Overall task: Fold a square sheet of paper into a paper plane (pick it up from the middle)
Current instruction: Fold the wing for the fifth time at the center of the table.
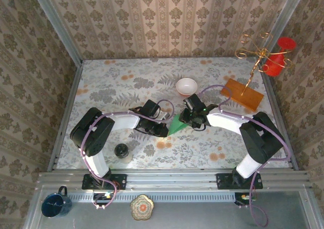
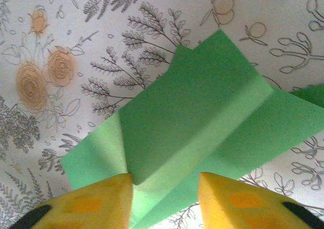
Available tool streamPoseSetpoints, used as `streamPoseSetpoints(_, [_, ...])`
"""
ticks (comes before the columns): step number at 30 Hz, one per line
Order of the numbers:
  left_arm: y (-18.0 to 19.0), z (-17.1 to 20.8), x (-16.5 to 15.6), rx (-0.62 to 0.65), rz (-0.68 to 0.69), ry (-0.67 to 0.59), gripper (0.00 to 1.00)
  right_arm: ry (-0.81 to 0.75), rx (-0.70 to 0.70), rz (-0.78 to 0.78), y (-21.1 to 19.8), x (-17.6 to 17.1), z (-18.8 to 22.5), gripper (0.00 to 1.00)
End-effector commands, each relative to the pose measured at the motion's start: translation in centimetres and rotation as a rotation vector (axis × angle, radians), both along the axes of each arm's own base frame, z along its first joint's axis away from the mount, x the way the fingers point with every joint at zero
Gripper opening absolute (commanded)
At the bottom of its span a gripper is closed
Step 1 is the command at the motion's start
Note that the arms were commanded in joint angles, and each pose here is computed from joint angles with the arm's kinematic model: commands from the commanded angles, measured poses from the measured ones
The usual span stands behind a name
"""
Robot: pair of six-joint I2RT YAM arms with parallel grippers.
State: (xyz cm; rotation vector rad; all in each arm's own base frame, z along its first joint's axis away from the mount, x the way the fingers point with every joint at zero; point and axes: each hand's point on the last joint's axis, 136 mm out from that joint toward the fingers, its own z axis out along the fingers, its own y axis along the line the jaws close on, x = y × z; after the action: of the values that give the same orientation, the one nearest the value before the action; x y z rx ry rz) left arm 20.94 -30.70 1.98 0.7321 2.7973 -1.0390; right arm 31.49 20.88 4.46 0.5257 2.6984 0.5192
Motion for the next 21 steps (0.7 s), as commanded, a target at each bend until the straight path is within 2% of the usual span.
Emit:
streamPoseSetpoints(1, [0.4,-1.2,-0.7,0.045,0.002,0.036,0.12,0.018,-0.077,-0.004,-1.3,-0.5,-0.4,0.49])
streamPoseSetpoints(4, [0.4,-1.2,-0.8,0.046,0.000,0.037,0.12,0.028,-0.119,0.001,-1.8,-0.9,-0.6,0.59])
streamPoseSetpoints(7, [0.4,-1.2,-0.8,0.044,-0.001,0.037,0.12,0.036,-0.136,0.006,-2.0,-1.0,-0.9,0.62])
streamPoseSetpoints(14, [0.4,-1.2,-0.8,0.045,-0.002,0.038,0.12,0.065,-0.152,0.027,-1.9,-1.1,-1.9,0.61])
streamPoseSetpoints(21, [0.2,-1.0,-0.7,0.039,-0.002,0.036,0.12,0.094,-0.168,0.021,-2.4,-1.4,-3.0,0.51])
